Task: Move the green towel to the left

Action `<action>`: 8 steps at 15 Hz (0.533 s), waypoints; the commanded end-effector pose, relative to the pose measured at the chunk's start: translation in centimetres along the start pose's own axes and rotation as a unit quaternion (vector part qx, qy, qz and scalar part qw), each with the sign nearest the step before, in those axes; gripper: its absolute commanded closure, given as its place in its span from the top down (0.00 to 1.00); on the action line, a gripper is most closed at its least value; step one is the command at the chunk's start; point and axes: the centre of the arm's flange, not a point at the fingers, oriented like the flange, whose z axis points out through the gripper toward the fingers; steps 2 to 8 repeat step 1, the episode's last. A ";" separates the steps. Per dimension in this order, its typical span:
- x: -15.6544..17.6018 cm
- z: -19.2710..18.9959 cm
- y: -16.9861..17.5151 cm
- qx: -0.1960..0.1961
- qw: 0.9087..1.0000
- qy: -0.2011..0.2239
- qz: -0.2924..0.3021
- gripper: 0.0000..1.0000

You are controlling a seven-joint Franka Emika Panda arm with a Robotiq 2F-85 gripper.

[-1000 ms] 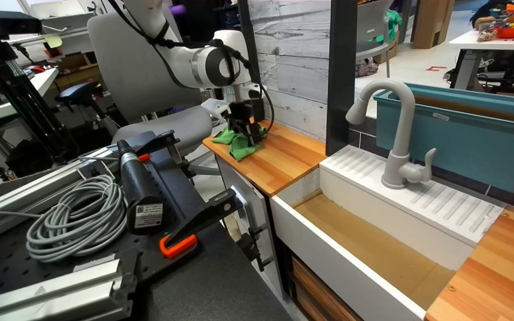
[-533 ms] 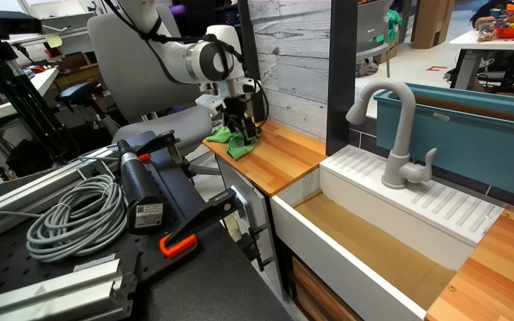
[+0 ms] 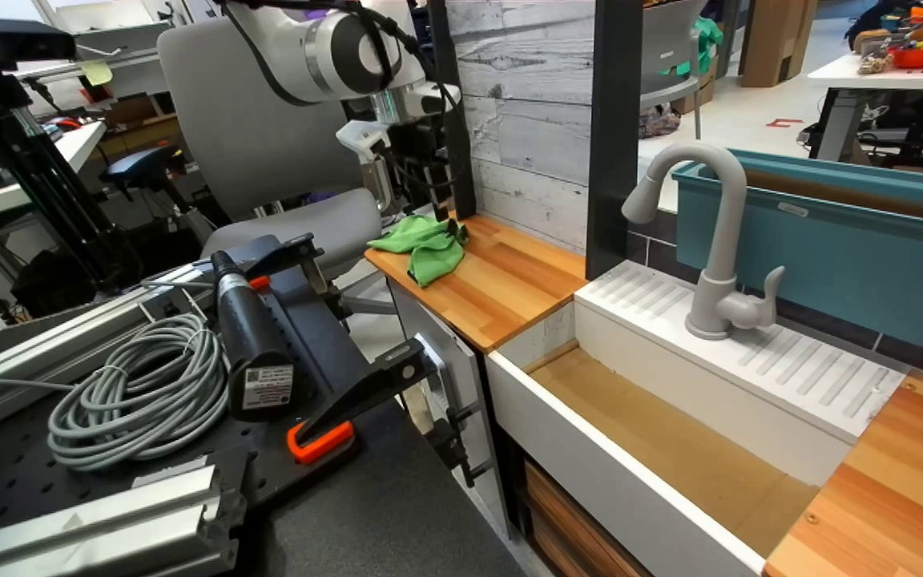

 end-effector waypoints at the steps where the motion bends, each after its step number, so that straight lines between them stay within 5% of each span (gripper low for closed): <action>1: -0.4 -0.9 0.4 0.000 1.000 -0.001 0.000 1.00; 8: -0.4 -0.9 0.4 0.000 1.000 -0.001 0.000 1.00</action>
